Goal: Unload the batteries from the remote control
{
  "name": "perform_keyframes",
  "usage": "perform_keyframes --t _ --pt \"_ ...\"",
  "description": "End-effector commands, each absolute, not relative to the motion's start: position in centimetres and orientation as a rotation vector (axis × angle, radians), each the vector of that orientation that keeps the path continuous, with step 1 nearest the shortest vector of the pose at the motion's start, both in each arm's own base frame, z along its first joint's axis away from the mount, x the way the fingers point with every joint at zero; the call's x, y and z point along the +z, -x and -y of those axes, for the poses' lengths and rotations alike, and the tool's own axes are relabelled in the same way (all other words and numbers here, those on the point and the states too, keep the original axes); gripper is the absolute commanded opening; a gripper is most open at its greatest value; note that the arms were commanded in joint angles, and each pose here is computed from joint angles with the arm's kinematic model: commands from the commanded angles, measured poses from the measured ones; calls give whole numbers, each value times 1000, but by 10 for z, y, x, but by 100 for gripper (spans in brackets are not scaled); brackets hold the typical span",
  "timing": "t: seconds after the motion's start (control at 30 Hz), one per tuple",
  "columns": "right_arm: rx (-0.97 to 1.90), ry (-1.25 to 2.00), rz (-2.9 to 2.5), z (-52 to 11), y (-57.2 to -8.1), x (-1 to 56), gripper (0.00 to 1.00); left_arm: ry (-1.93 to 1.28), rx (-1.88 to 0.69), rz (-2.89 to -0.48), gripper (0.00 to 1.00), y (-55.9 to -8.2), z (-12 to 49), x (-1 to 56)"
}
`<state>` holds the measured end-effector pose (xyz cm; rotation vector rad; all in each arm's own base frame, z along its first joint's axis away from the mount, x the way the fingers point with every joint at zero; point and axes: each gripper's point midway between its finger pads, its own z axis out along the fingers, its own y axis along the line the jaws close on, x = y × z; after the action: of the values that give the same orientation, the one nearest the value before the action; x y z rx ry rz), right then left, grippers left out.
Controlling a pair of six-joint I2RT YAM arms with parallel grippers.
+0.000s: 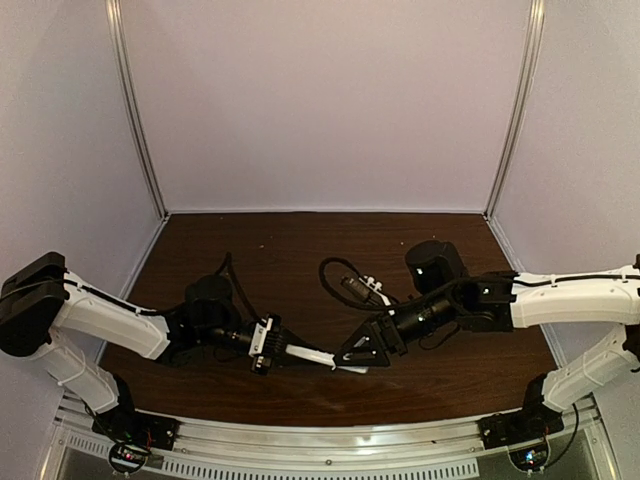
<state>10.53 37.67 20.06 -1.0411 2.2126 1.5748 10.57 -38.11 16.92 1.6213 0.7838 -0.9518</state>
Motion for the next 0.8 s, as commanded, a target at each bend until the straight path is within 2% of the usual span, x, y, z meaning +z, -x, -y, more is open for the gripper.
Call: perform_keyframes --t 0.0,0.3,0.6,0.77 --pt "1492 998 -2128 -377 -122 222 99 -1580 -953 -802 0 -112 383 178" --pt "1397 935 -2055 -368 -135 232 100 -1503 -1023 -980 0 -130 398 184" --pt "1291 880 -1948 -343 -141 228 98 -1403 -1201 -1186 0 -141 416 199" --pt "1324 885 -1861 -335 -133 238 98 -1324 -1306 -1264 0 -142 418 212"
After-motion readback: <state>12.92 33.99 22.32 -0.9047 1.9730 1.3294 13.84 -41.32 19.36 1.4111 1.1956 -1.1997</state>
